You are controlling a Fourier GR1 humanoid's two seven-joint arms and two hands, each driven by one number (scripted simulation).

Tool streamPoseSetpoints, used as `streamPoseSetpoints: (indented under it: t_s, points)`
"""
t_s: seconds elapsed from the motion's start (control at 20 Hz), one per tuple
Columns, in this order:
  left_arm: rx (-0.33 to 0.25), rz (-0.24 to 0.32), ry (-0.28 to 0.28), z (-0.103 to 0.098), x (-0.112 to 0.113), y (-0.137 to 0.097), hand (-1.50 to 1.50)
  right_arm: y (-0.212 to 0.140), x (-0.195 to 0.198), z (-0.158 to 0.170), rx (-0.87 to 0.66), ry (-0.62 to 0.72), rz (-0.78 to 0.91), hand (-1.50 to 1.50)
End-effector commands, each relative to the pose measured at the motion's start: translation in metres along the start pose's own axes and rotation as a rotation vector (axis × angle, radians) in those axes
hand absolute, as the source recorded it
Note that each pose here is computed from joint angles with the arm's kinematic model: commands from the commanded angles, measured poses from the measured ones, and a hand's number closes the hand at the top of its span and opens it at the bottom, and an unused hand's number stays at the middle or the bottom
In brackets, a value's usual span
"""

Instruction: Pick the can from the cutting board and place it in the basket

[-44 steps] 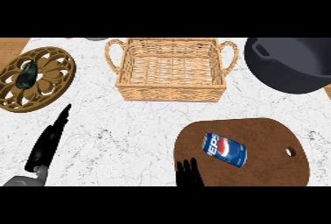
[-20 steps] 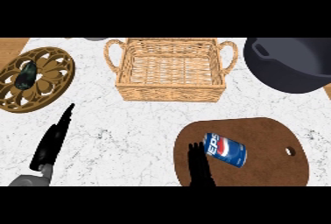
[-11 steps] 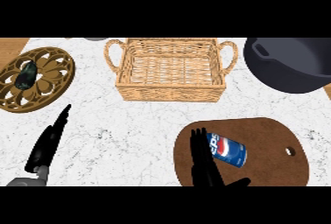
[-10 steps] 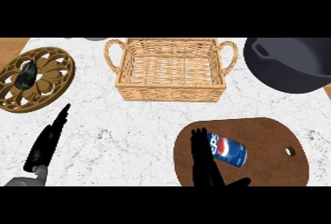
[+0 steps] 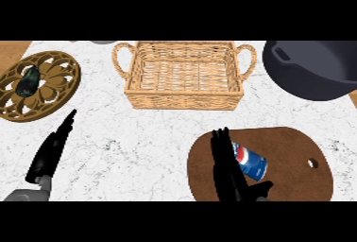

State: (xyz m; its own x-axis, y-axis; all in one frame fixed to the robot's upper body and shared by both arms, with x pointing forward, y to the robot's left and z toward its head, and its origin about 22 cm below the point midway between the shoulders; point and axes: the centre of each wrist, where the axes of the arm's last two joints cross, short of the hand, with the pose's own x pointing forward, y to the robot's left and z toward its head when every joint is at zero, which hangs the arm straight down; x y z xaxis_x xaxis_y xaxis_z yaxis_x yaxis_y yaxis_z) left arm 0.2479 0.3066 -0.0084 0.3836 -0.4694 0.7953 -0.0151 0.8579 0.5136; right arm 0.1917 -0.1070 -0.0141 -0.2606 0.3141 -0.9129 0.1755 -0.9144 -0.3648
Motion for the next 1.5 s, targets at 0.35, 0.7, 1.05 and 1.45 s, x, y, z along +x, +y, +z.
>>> streamPoseSetpoints:
  t_s: [0.35, 0.7, 1.05, 1.45]
  points:
    - [0.013, -0.003, 0.008, -0.005, -0.003, -0.015, 0.00, 0.011, 0.009, 0.012, 0.162, -0.089, -0.067, 1.50]
    - [0.000, -0.004, 0.001, 0.002, -0.016, -0.005, 0.00, 0.039, 0.029, 0.003, 0.203, -0.186, -0.032, 1.50]
    - [-0.015, 0.003, 0.010, 0.002, -0.009, -0.004, 0.00, 0.023, 0.021, 0.003, 0.080, -0.070, -0.183, 1.50]
    - [0.041, 0.030, 0.035, 0.006, -0.015, 0.010, 0.00, 0.017, -0.074, -0.034, 0.215, 0.496, -1.205, 1.50]
